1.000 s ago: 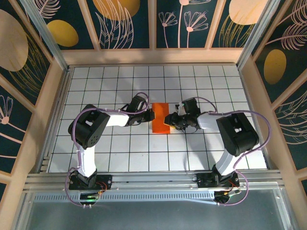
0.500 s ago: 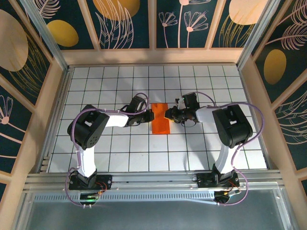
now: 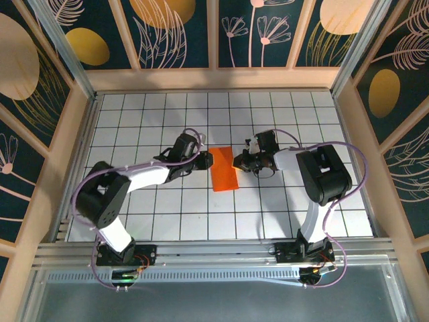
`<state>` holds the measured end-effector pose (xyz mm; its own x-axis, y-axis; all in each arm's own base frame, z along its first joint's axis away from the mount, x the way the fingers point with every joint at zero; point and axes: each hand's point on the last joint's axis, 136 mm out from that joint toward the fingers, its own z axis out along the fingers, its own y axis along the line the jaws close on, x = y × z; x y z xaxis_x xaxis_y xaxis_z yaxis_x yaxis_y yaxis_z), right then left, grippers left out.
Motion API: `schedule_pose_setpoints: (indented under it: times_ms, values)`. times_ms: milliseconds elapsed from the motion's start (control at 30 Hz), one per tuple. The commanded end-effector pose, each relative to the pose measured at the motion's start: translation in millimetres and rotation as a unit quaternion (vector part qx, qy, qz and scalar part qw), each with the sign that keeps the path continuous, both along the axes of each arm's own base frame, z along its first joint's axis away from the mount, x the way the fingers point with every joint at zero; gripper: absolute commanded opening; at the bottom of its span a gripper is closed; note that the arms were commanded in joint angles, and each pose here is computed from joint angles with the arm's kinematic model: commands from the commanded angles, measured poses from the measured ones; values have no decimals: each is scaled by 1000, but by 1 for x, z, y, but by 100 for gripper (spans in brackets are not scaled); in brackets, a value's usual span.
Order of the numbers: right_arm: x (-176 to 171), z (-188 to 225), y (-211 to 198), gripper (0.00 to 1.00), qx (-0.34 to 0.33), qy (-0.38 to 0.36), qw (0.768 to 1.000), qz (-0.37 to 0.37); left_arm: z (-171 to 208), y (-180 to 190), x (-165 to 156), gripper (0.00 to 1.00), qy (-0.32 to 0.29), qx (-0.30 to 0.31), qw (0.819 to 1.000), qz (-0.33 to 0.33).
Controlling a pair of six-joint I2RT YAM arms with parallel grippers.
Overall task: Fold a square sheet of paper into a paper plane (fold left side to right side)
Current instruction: Fold the triangle a second time at the center of the table.
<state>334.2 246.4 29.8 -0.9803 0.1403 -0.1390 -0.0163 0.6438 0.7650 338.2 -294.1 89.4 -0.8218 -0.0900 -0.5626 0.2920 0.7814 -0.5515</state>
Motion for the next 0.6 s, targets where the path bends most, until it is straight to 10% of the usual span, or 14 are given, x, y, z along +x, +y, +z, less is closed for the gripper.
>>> schedule_pose_setpoints:
  times_ms: [0, 567]
  values:
    - [-4, 17, -1, 0, 18, 0, 1000, -1, 11, 1, -13, 19, -40, 22, 999, -18]
    - [-8, 21, -2, 0, 19, 15, 1000, -15, -12, -79, -107, 60, -124, 199, 959, -160]
